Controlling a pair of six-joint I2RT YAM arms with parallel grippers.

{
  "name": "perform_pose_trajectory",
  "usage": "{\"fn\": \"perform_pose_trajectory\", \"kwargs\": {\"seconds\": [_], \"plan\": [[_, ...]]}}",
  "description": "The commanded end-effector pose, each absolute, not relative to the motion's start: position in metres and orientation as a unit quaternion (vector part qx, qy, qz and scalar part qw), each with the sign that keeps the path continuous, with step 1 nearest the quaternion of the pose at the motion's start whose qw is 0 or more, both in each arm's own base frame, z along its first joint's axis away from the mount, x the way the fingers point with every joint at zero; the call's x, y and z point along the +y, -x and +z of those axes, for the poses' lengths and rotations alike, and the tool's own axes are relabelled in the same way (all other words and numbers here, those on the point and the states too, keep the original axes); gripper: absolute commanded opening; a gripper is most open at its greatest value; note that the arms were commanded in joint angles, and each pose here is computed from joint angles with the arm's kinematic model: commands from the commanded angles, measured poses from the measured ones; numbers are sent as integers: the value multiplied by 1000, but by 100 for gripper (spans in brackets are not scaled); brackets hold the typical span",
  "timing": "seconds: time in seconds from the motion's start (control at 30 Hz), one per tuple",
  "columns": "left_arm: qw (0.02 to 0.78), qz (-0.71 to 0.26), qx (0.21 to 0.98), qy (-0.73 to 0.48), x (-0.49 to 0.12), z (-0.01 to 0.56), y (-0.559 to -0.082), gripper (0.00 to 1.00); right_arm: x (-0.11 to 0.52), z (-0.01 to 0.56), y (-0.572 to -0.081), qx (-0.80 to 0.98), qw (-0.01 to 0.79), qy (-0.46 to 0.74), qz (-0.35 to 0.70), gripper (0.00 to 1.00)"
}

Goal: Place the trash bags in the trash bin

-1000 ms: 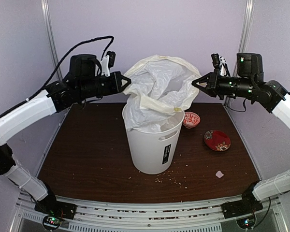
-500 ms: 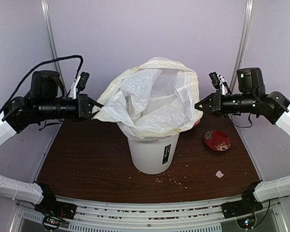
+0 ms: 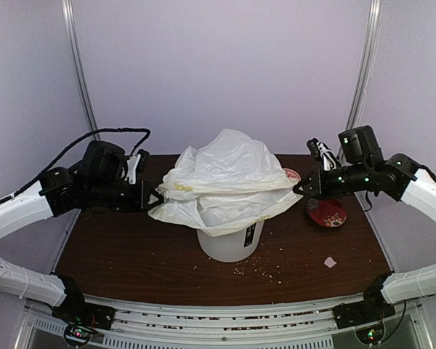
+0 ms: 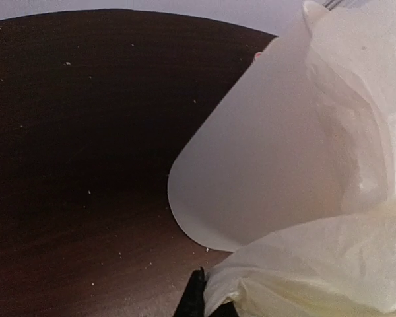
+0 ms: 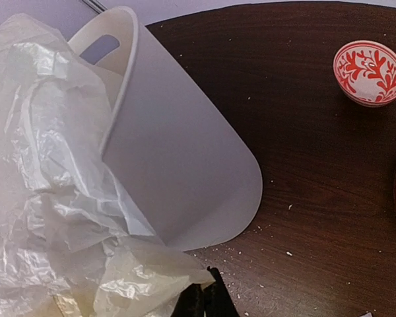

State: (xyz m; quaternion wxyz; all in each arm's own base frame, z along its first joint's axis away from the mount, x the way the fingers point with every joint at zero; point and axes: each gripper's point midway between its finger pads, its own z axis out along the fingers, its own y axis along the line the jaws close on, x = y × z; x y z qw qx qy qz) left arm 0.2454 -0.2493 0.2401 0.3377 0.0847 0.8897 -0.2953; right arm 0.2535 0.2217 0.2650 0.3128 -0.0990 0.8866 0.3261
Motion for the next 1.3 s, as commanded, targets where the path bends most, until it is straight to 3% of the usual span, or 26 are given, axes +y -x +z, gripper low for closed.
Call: {"fn": "perform_pose_trajectory", "kwargs": {"seconds": [0.0,0.13,0.43,0.63,0.8,1.0,1.13,1.27], "plan": [[464,-255,848,-25,-243,252,-298,0,210,256,-282,888,363,69,272,0],[534,-259,804,-29,-254,271,-324,0,214,253,-294,885,374,61,271,0],[518,-232,819,-90,-259,277,-317,0,204,283,-279,882,382,79,263,5],[514,-238,813,-136,-238,303,-280,39,200,314,-251,876,370,98,293,30],[490,-235,815,-200,-225,323,-247,66,200,333,-233,873,360,126,306,40],[438,-231,820,-288,-222,328,-215,73,207,350,-214,857,354,178,330,46],[420,-245,803,-344,-229,323,-199,73,211,337,-209,852,357,234,302,46],[439,-263,778,-364,-240,338,-200,71,218,335,-210,845,368,268,280,54]]}}
